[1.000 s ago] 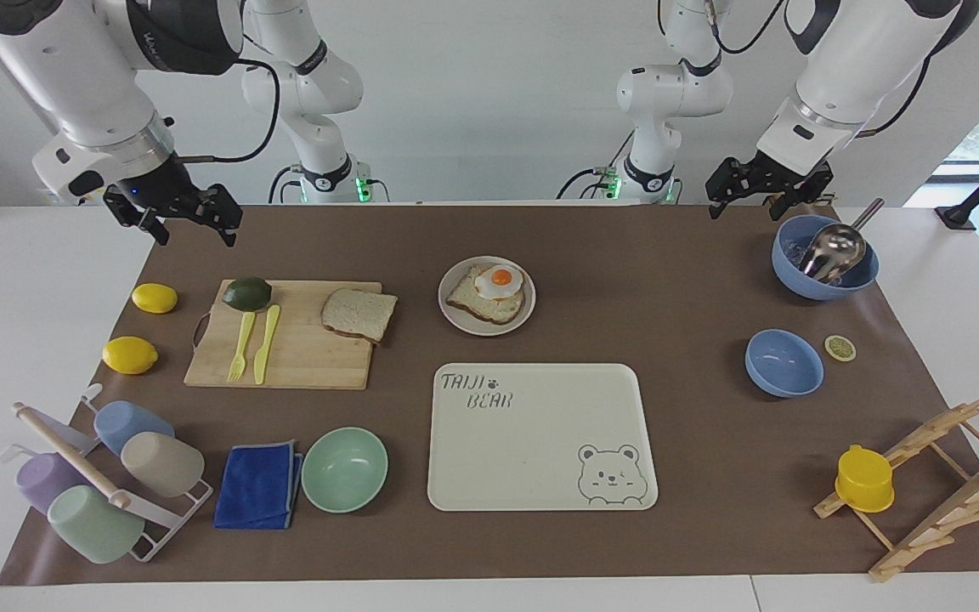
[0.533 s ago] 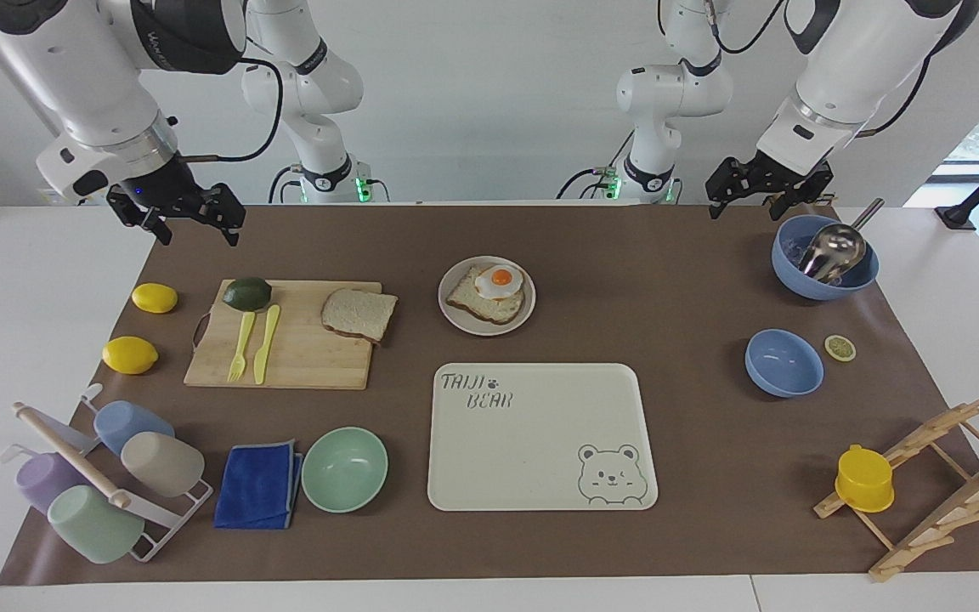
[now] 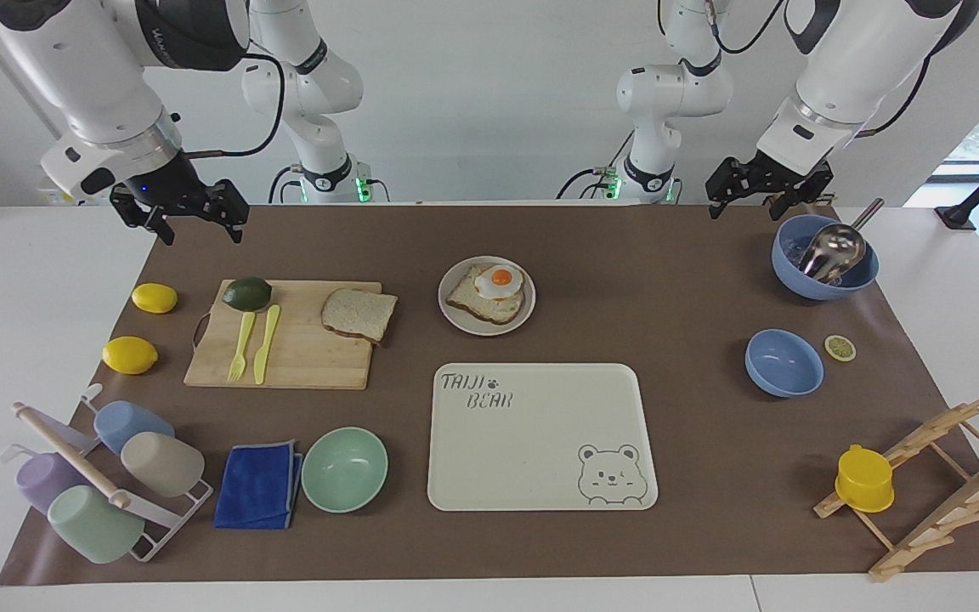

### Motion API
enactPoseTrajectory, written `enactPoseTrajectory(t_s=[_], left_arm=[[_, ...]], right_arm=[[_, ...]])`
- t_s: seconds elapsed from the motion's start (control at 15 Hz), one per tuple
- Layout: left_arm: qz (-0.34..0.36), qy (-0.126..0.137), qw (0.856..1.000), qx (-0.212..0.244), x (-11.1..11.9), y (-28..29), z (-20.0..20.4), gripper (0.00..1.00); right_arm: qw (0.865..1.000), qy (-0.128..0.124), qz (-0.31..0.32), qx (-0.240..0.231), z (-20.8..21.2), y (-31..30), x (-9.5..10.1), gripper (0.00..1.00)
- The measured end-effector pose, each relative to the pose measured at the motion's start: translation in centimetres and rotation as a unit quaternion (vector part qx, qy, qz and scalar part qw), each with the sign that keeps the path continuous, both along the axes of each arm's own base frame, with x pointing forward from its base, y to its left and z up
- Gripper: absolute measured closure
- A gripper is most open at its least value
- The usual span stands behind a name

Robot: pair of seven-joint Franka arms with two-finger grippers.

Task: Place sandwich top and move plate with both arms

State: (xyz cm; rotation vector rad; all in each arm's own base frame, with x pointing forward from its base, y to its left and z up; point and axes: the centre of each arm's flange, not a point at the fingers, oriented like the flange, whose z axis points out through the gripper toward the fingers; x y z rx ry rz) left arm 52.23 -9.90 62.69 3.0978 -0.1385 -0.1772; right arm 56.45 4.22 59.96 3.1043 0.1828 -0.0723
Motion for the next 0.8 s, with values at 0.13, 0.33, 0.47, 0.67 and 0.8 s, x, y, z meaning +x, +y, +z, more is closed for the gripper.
enactPoseTrajectory(t_s=[0.13,0.33,0.47,0.67,0.8], left_arm=[[0.0,0.0,1.0,0.0,0.0,0.0,0.0,0.0],[0.0,0.0,1.0,0.0,0.0,0.0,0.0,0.0],[0.0,0.0,1.0,0.0,0.0,0.0,0.0,0.0],[0.0,0.0,1.0,0.0,0.0,0.0,0.0,0.0],[0.0,0.0,1.0,0.0,0.0,0.0,0.0,0.0]], right_arm=[[0.999,0.006,-0.006,-0.032,-3.2,7.3,0.1,0.0],[0.997,0.007,-0.006,-0.076,-9.6,15.8,0.7,0.0],[0.995,0.011,-0.022,-0.101,-14.0,18.8,1.2,0.0],[0.989,0.003,-0.056,-0.134,-20.3,23.0,1.5,0.0],[0.986,0.008,-0.08,-0.146,-24.2,25.0,1.2,0.0]])
